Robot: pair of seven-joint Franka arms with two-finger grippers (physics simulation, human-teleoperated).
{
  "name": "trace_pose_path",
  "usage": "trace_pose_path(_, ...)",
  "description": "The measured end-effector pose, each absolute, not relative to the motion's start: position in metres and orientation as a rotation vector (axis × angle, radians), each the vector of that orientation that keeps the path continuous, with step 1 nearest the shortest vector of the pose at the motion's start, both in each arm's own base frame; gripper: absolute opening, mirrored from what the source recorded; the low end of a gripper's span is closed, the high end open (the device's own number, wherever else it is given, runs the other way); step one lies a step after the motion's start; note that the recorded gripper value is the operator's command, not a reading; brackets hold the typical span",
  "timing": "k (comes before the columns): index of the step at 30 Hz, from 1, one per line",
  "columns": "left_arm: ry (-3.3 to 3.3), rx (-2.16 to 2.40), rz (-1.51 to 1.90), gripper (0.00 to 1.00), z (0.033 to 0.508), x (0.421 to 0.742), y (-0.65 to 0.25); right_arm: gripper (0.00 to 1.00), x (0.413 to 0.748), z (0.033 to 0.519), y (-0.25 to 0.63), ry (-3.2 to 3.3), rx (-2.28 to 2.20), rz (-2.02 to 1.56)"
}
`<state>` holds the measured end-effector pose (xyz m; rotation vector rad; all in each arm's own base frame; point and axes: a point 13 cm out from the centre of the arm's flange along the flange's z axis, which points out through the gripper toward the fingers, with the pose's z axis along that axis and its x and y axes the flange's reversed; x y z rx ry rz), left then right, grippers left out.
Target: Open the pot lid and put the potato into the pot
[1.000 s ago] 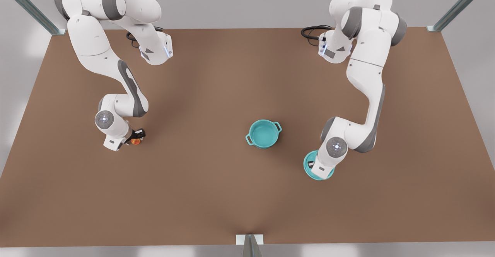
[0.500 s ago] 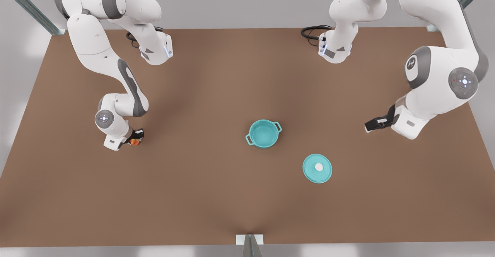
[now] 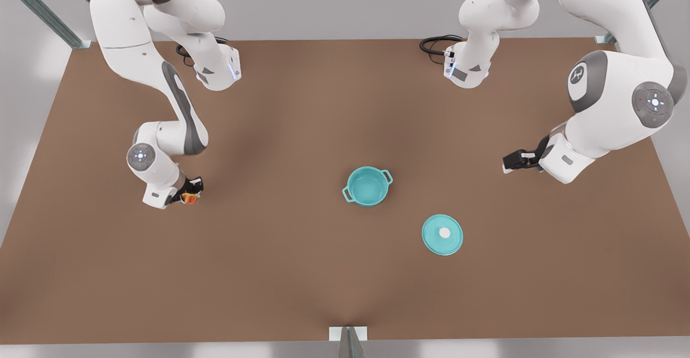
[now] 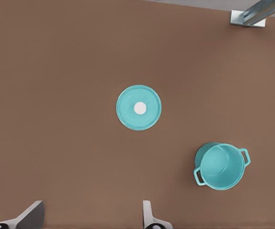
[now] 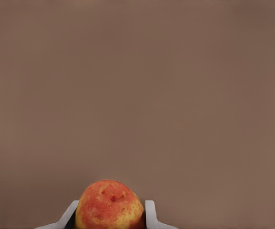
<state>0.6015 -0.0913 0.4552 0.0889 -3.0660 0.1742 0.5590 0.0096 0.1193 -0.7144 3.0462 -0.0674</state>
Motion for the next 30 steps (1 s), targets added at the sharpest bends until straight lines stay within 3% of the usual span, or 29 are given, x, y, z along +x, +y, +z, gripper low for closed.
trace_pose_path(6,-3.065,0.052,0.161,1.0,0.454,0.601,-0.087,0.45,0.597,0.201,0.101,2.953,-0.85,0.014)
trace_pose_path(12,-3.065,0.02,0.156,1.0,0.454,0.6,-0.086,0.45,0.601,0.249,0.248,2.87,-1.066,0.065)
trace_pose_path(22,-3.063,-0.013,0.154,1.0,0.453,0.599,-0.085,0.44,0.574,0.238,0.479,2.841,-1.115,0.286)
trace_pose_path(30,-3.063,-0.028,0.154,1.0,0.453,0.599,-0.085,0.44,0.51,0.2,0.576,2.908,-0.994,0.44)
